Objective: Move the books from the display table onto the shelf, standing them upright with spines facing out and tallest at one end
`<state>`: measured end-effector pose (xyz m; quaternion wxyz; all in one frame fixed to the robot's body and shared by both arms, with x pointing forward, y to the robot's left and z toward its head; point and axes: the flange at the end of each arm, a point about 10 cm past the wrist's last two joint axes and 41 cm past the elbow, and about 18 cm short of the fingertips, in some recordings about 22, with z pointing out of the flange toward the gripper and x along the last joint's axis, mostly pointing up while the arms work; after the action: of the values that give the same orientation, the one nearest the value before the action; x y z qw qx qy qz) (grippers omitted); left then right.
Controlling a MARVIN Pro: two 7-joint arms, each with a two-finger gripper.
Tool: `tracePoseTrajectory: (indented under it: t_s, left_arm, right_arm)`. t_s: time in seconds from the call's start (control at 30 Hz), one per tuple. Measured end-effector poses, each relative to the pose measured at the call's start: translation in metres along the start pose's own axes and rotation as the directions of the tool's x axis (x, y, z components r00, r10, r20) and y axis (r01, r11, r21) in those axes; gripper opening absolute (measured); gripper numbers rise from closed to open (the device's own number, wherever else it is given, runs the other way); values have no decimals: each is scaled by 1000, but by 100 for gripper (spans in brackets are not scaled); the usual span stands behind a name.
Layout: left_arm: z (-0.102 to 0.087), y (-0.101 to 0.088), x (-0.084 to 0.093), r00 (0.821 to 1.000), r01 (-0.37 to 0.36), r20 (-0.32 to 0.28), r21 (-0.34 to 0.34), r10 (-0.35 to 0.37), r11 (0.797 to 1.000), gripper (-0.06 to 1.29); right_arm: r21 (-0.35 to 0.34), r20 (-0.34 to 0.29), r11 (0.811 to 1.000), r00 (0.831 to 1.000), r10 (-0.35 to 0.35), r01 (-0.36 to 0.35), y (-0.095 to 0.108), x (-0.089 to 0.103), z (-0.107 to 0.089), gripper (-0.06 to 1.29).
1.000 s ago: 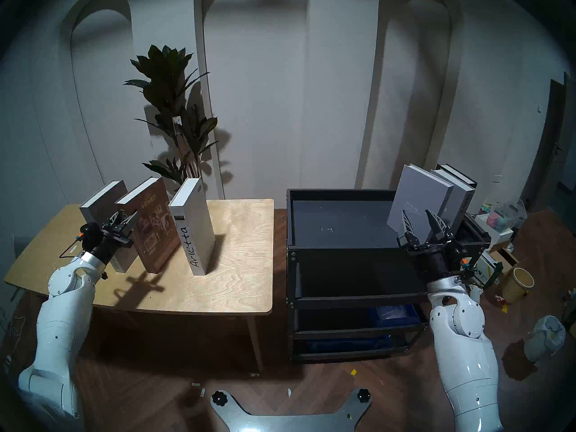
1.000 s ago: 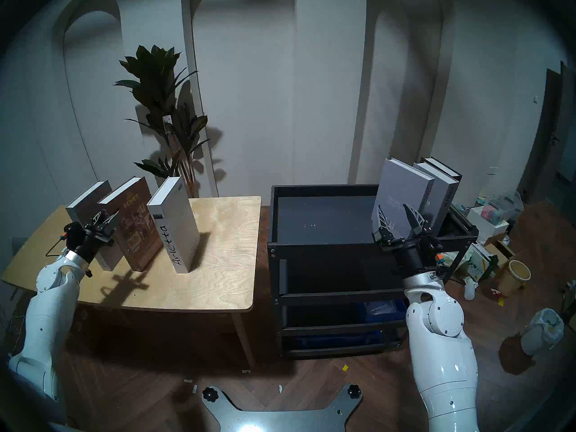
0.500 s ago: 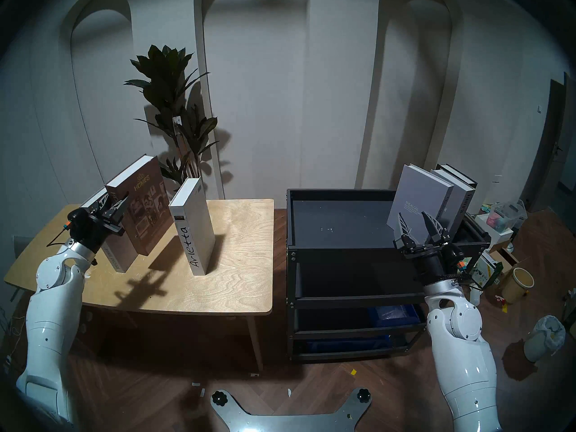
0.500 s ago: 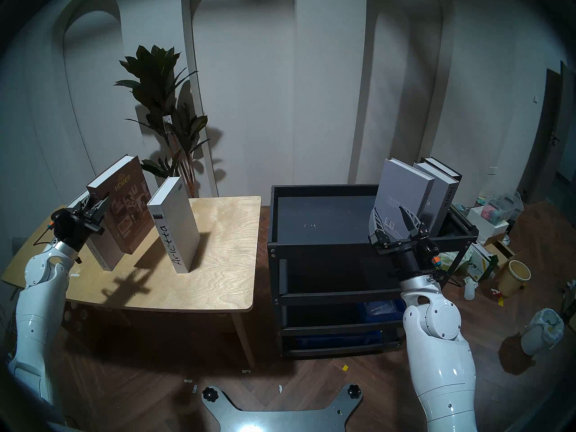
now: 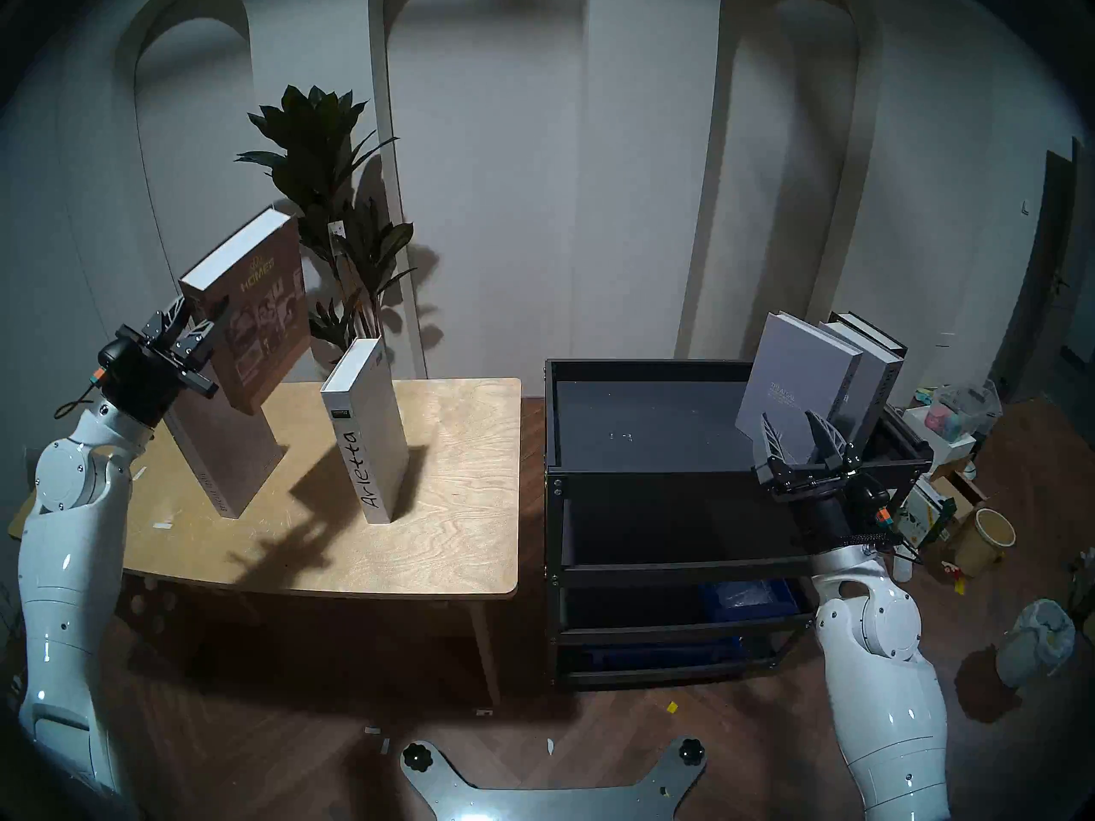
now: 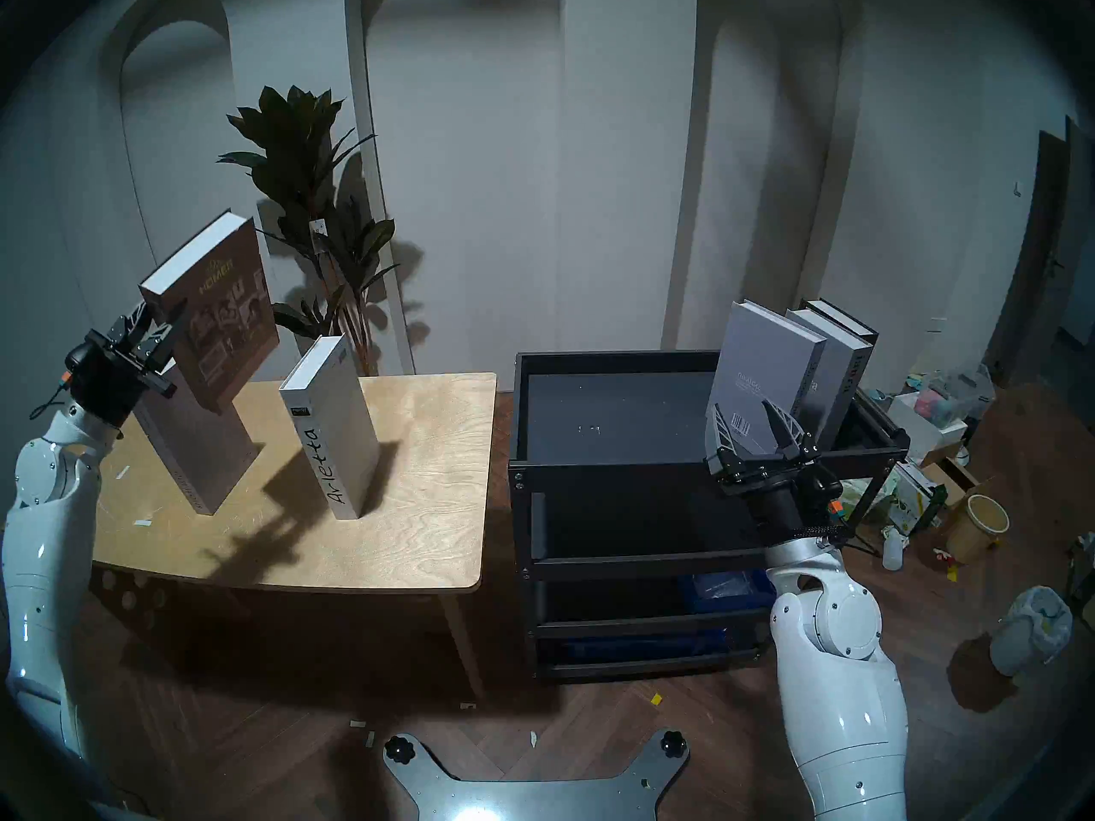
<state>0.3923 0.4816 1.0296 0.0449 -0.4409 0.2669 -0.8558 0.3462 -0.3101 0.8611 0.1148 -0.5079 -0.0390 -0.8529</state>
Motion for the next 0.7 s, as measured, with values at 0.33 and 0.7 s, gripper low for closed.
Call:
tracePoseTrajectory:
  t_s: [0.33, 0.7]
  left_arm:
    - [30, -10, 67, 980, -104, -168, -3, 102, 995, 35]
    - [60, -18, 141, 933, 45, -360, 74, -15, 996, 34]
  right_arm:
    - [-6, 1, 1000, 1000, 2, -2, 3, 3, -8, 120]
    - [-37, 69, 999, 997, 24, -22, 5, -23, -16, 120]
